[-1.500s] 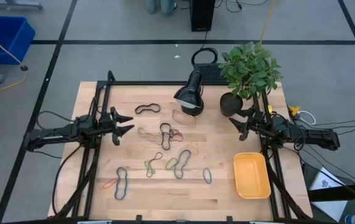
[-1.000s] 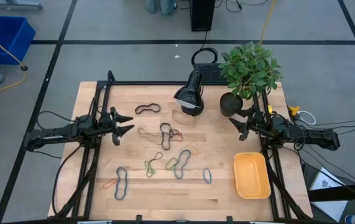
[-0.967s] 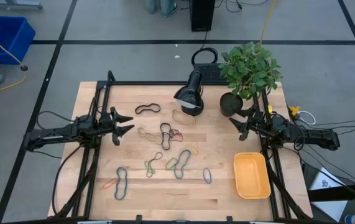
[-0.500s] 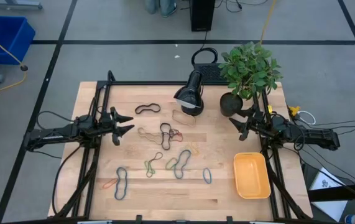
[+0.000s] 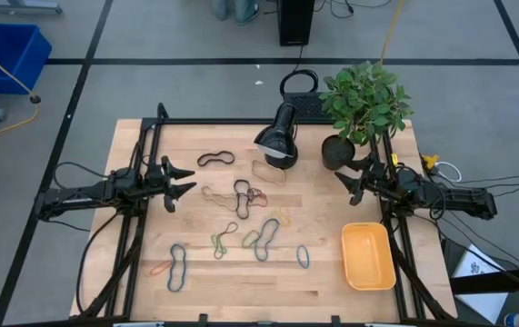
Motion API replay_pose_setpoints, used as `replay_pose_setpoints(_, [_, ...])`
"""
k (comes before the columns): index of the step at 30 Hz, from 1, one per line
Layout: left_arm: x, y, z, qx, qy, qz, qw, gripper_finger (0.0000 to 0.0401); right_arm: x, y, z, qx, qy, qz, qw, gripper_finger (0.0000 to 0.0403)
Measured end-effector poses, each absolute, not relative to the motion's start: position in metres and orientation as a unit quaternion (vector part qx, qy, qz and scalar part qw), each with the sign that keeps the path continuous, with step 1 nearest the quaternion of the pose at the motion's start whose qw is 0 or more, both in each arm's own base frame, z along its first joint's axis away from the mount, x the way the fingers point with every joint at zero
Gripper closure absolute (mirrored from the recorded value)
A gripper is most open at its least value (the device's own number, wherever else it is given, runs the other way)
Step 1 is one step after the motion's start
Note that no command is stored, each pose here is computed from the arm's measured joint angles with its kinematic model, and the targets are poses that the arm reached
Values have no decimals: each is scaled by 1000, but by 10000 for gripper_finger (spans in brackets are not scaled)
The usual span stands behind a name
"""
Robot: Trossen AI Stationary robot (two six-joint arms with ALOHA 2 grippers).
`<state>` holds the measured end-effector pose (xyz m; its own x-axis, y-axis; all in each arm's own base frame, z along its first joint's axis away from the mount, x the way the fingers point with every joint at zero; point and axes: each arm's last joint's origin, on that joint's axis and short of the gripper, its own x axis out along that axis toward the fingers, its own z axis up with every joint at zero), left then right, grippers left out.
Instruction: Pick and place rubber bands into bin
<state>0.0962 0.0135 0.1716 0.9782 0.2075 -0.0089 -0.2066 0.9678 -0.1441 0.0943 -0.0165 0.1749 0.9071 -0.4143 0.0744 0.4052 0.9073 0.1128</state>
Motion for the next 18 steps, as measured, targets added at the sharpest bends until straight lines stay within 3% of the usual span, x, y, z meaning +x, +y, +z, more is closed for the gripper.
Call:
replay_pose_setpoints(3, [96,13,172,-72,-3,104,992,205,94,-17,175,40,-47,-211,975,179])
replay_pose_setpoints(9, [96,13,172,-72,-3,104,992,205,93,-19,175,-123,-7,-258,958,179])
replay_pose_setpoints(18, [96,13,172,-72,-3,104,992,205,93,-19,175,-208,17,-258,943,179])
